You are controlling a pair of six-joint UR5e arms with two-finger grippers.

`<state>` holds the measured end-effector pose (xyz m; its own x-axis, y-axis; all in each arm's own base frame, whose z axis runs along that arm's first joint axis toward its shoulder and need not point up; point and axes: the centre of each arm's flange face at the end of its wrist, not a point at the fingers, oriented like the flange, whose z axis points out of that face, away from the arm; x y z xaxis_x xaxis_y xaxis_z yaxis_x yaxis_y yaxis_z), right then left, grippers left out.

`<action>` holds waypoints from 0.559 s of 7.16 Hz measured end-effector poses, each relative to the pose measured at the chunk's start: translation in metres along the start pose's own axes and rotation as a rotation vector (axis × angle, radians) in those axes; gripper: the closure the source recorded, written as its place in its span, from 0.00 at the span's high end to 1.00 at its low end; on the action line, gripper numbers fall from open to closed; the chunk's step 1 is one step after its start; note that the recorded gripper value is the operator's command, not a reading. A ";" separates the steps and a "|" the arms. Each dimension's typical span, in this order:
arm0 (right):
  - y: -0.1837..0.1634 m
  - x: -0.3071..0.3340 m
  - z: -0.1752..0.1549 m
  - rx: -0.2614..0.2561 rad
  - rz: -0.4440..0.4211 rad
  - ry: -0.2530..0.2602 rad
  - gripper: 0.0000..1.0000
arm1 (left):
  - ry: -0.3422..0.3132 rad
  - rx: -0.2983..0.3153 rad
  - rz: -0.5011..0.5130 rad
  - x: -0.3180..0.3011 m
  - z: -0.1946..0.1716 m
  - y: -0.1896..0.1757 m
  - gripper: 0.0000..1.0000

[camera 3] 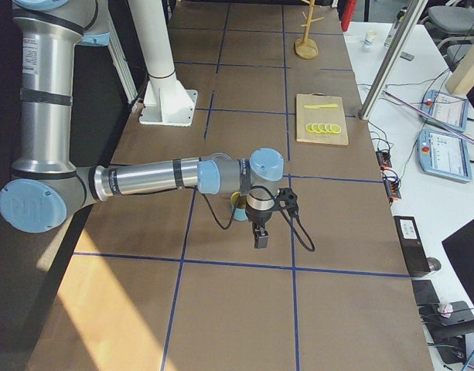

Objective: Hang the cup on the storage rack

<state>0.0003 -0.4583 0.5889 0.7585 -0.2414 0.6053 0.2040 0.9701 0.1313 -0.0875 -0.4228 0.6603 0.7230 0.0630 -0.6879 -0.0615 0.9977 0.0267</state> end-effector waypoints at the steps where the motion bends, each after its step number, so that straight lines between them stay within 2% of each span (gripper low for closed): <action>1: -0.008 -0.016 0.002 0.002 -0.025 -0.042 1.00 | 0.000 0.000 0.001 0.000 0.000 0.000 1.00; 2: -0.012 -0.030 0.003 0.006 -0.038 -0.090 1.00 | 0.000 0.000 0.001 0.000 0.000 0.000 1.00; 4: -0.022 -0.070 0.002 0.041 -0.034 -0.142 1.00 | 0.000 -0.001 0.001 0.000 0.001 0.000 1.00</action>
<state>-0.0588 -0.4624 0.5456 0.6561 -0.2707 0.7045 0.2001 0.9625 0.1834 -0.0871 -0.4227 0.6609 0.7229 0.0636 -0.6880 -0.0626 0.9977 0.0265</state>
